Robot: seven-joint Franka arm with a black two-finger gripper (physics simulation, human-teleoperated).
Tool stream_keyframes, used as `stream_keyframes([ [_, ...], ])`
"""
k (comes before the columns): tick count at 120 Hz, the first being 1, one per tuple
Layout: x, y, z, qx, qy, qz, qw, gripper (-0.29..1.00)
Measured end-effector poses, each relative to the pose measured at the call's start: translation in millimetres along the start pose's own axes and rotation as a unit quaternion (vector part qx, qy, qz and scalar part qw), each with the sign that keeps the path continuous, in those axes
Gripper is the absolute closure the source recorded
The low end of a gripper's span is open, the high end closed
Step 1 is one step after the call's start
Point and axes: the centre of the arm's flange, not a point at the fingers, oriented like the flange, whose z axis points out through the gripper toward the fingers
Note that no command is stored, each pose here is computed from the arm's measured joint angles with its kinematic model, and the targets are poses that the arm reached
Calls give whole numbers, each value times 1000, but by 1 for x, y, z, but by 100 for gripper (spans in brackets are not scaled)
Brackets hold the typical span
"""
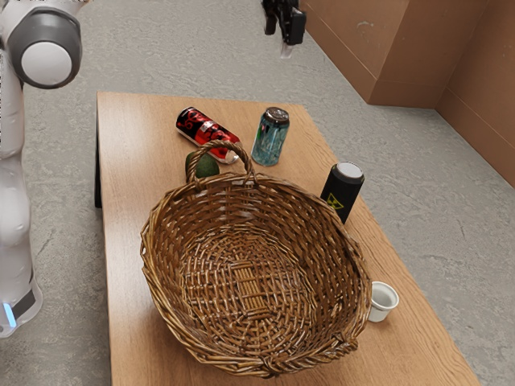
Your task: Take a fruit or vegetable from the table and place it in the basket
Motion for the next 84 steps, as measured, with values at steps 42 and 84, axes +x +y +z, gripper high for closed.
stream_keyframes([
  [42, 26, 37, 76, -15, -96, -71, 993, 0],
  [84, -18, -54, 212, -22, -152, -385, 910, 0],
])
